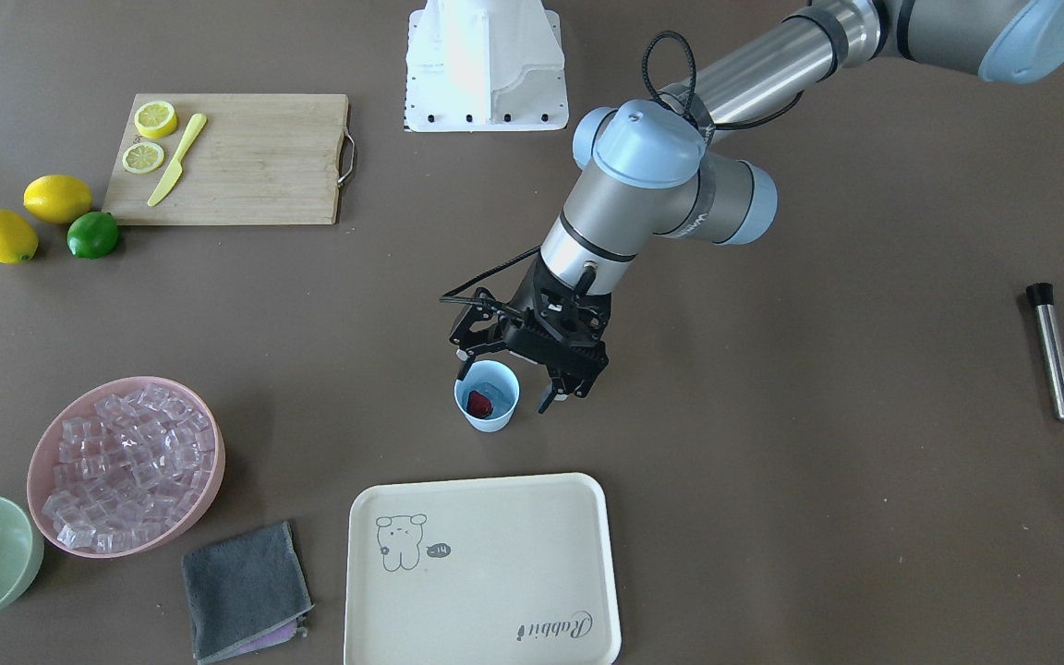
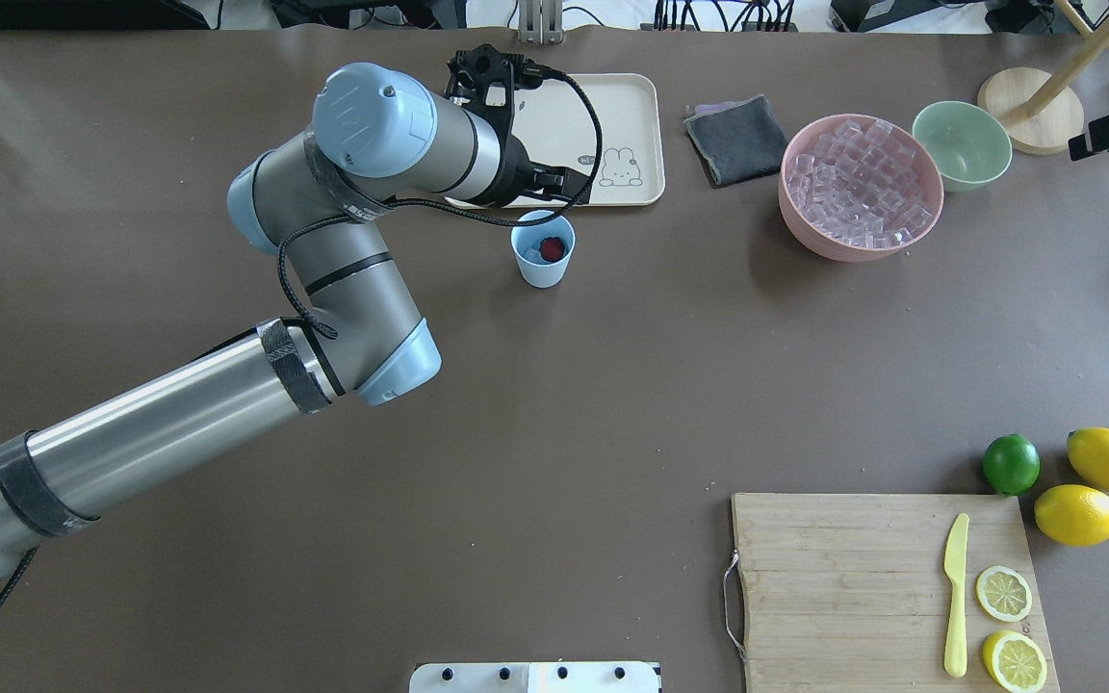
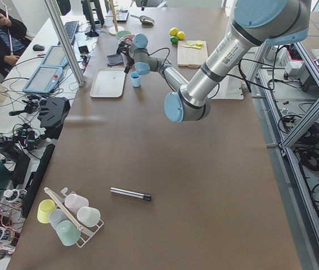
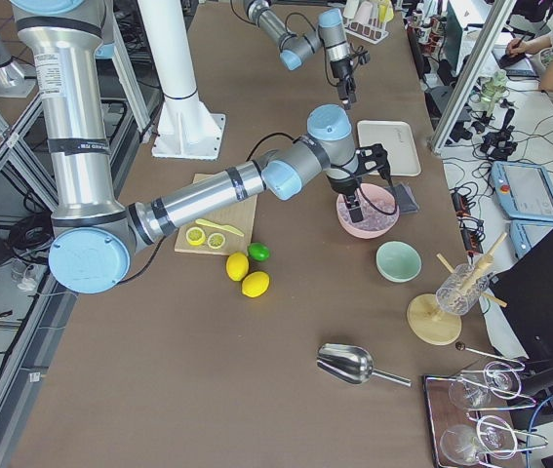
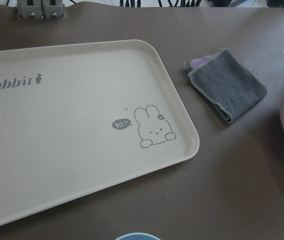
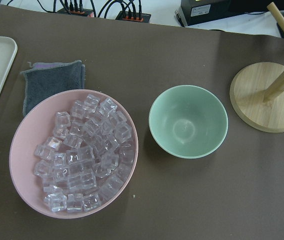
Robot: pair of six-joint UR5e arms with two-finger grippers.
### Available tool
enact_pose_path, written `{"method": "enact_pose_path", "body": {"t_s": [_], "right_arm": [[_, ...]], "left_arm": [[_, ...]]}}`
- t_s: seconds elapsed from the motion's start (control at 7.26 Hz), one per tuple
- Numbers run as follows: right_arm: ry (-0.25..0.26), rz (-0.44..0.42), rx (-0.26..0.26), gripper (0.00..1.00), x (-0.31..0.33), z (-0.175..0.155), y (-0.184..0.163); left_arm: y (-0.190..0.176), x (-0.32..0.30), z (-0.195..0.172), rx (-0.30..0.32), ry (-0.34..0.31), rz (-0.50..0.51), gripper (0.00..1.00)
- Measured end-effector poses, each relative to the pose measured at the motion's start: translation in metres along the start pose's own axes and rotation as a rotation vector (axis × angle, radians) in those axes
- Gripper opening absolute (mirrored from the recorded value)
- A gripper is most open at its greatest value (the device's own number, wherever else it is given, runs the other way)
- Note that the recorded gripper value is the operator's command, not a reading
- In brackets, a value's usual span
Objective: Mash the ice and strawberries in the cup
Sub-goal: 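Open the left gripper to drop the strawberry into the cup, then withdraw the left arm away from the cup toward the table edge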
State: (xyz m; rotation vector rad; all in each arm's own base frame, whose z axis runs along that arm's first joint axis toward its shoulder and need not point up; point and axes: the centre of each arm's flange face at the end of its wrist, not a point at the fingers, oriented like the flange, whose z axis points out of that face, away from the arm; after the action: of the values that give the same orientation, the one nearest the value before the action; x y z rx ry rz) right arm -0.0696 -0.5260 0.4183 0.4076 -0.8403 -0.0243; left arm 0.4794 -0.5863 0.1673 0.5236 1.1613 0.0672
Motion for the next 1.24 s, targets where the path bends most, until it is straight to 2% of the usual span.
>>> {"method": "enact_pose_path", "body": {"t_s": [0.28,0.41,0.69,1.1,1.24], "right_arm": [[-0.018,0.015,-0.028,1.00,0.002,0.003,0.003],[-0.024,0.027,-0.049,1.00,0.002,0.005,0.003],[-0.018,0.047,-0.076,1.00,0.004,0.008,0.003],[-0.009,0.056,-0.083,1.00,0.006,0.007,0.006],[-0.004,0.059,-0.083,1.00,0.008,0.007,0.008]], "left_arm": [[-0.028,-0.084,-0.071,-0.093,-0.023,-0.090,0.97],[-0.029,-0.124,-0.095,-0.111,-0.044,-0.117,0.97],[-0.013,-0.219,-0.127,-0.132,-0.117,-0.108,0.97],[0.017,-0.351,-0.166,-0.181,-0.230,-0.037,0.98],[0.031,-0.383,-0.175,-0.196,-0.257,-0.046,0.97]]}}
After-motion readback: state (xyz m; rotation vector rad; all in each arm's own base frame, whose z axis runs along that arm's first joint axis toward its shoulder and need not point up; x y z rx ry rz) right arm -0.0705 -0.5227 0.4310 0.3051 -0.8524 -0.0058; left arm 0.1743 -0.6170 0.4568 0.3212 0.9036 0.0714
